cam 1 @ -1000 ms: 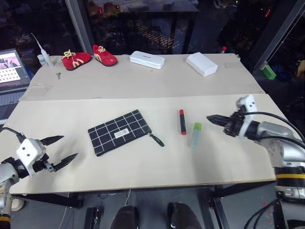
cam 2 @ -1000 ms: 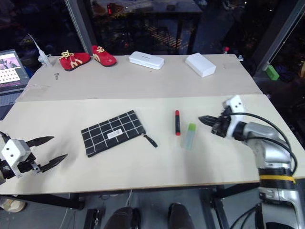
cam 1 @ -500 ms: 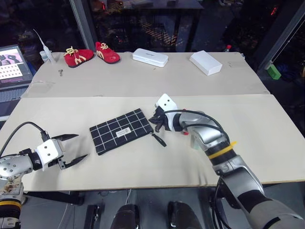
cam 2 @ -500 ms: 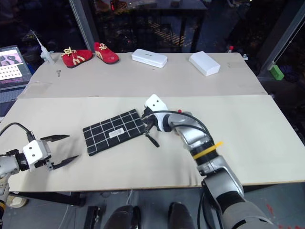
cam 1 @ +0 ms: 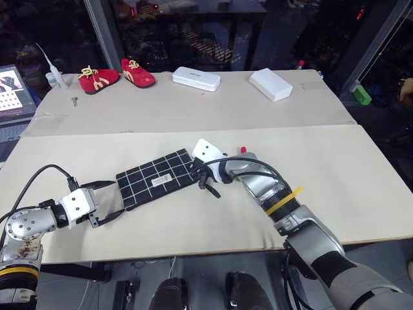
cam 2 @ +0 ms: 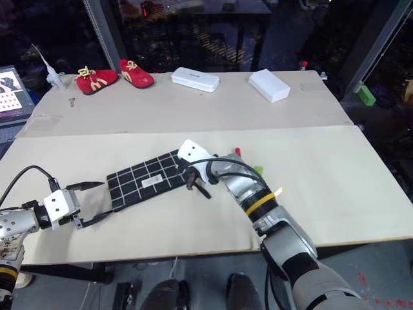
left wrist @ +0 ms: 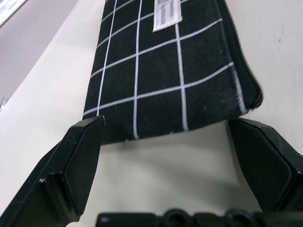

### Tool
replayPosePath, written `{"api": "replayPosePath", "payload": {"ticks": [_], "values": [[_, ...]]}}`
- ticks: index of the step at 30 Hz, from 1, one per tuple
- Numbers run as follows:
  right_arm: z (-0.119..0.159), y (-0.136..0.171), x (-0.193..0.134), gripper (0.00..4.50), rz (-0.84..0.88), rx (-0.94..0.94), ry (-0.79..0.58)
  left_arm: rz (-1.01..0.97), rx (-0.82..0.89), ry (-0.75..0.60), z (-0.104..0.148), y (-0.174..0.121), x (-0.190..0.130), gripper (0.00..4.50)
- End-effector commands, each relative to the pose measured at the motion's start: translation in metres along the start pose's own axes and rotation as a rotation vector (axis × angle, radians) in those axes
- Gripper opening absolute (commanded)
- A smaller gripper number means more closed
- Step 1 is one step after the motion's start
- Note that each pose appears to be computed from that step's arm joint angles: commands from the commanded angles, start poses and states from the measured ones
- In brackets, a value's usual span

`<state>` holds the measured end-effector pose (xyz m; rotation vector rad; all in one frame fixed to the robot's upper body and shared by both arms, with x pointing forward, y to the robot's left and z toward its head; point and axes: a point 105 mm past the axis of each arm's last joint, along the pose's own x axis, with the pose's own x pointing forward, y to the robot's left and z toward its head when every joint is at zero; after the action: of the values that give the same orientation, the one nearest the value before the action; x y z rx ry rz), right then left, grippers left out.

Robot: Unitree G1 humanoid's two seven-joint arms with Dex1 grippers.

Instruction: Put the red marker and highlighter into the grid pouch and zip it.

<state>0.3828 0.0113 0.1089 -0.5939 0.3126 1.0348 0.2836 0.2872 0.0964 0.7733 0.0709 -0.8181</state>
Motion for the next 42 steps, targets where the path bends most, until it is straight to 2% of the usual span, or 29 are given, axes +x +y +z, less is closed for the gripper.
{"api": "replayPosePath", "payload": {"ticks": [1, 3, 9, 20, 31, 35, 37, 38, 39, 42], "values": [[-0.028, 0.005, 0.009, 0.01, -0.014, -0.101, 0.098, 0.009, 0.035, -0.036, 0.019, 0.007, 0.0, 4.5], [-0.036, 0.002, 0.009, 0.01, -0.033, -0.144, 0.123, -0.021, 0.047, -0.032, 0.023, 0.005, 0.001, 4.5], [-0.031, -0.002, 0.009, 0.01, -0.044, -0.148, 0.102, -0.111, 0.119, -0.003, 0.021, -0.005, 0.007, 4.5], [-0.031, -0.01, 0.007, 0.01, -0.07, -0.126, 0.095, -0.067, 0.373, -0.045, 0.018, 0.003, 0.026, 4.5], [-0.032, -0.014, 0.006, 0.01, -0.084, -0.118, 0.097, -0.066, 0.436, -0.095, 0.015, -0.006, 0.031, 4.5], [-0.034, -0.015, 0.006, 0.01, -0.087, -0.112, 0.095, -0.072, 0.48, -0.133, 0.022, -0.009, 0.036, 4.5], [-0.035, -0.015, 0.006, 0.0, -0.087, -0.113, 0.094, -0.069, 0.496, -0.148, 0.024, -0.01, 0.036, 3.97], [-0.035, -0.015, 0.006, 0.0, -0.087, -0.114, 0.094, -0.068, 0.501, -0.153, 0.025, -0.01, 0.037, 3.87], [-0.035, -0.015, 0.006, 0.0, -0.087, -0.114, 0.094, -0.067, 0.506, -0.157, 0.026, -0.009, 0.038, 3.39], [-0.035, -0.016, 0.005, 0.0, -0.088, -0.114, 0.091, -0.082, 0.506, -0.156, 0.025, -0.01, 0.04, 2.36]]}}
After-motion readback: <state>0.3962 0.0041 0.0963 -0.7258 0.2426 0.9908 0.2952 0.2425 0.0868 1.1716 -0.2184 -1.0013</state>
